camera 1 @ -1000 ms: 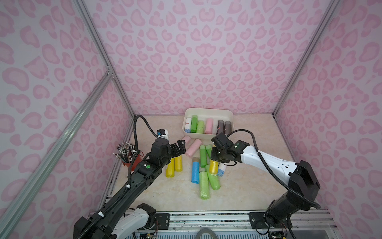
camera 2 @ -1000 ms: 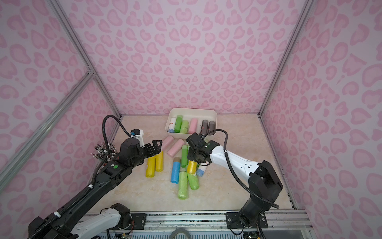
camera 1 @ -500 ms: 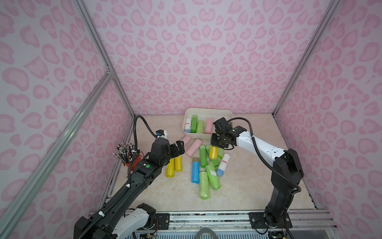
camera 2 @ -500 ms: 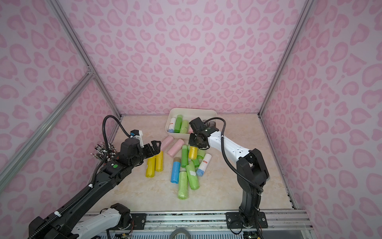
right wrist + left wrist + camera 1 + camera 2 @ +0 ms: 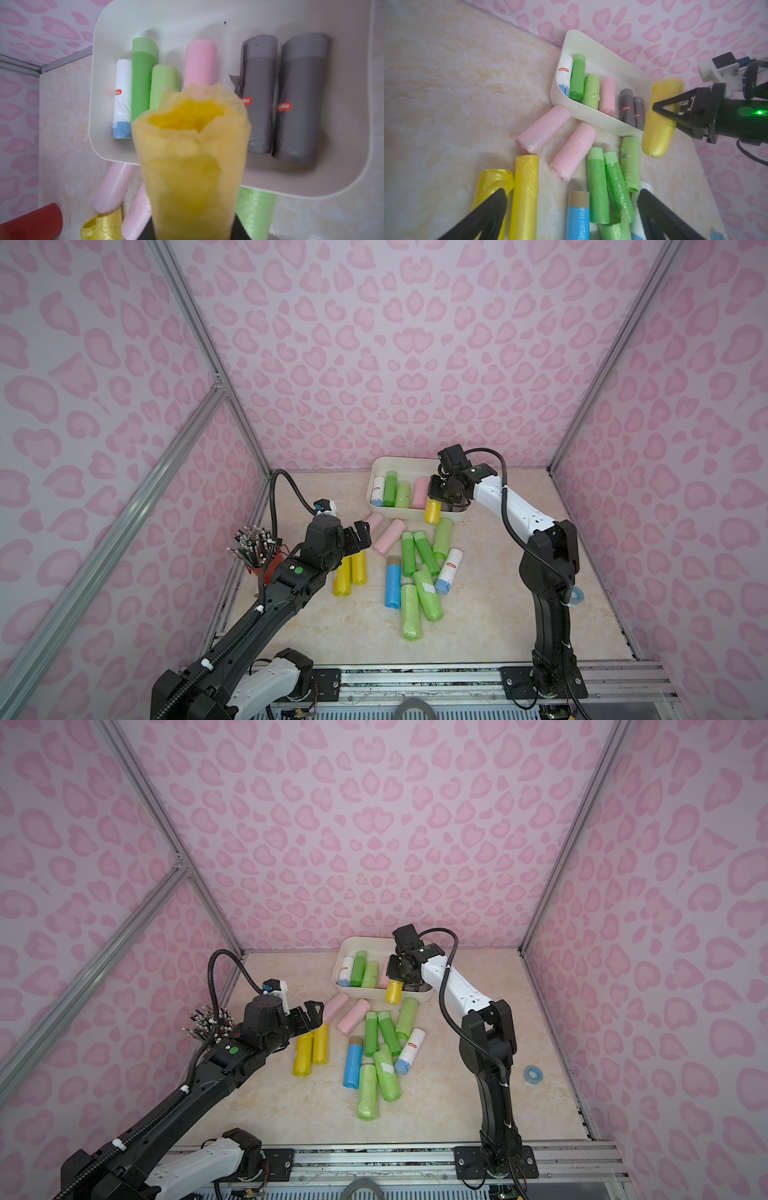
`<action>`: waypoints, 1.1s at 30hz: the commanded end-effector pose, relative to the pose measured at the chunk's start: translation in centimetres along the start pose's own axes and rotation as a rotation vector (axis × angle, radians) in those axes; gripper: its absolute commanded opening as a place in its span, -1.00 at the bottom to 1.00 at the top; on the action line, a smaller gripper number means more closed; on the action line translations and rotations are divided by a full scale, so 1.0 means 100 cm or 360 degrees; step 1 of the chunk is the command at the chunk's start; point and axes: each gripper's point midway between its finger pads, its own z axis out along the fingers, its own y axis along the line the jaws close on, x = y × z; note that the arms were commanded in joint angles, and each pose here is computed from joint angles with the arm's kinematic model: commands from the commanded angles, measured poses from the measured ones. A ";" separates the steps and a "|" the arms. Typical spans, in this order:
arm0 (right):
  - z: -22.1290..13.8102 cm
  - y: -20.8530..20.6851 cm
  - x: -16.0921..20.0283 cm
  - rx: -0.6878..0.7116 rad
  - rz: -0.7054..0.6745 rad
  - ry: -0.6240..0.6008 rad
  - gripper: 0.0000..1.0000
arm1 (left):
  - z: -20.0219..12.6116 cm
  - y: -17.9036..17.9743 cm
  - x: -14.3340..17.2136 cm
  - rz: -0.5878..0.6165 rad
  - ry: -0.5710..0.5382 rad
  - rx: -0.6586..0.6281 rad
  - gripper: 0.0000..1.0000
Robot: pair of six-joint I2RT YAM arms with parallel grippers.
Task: Put the roll of trash bags into the storage box
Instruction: Place the roll of trash bags in the storage box.
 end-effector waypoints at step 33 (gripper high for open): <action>0.111 -0.052 -0.045 0.0164 -0.0089 -0.0060 -0.22 | 0.016 -0.001 -0.007 -0.0032 0.0040 -0.0079 1.00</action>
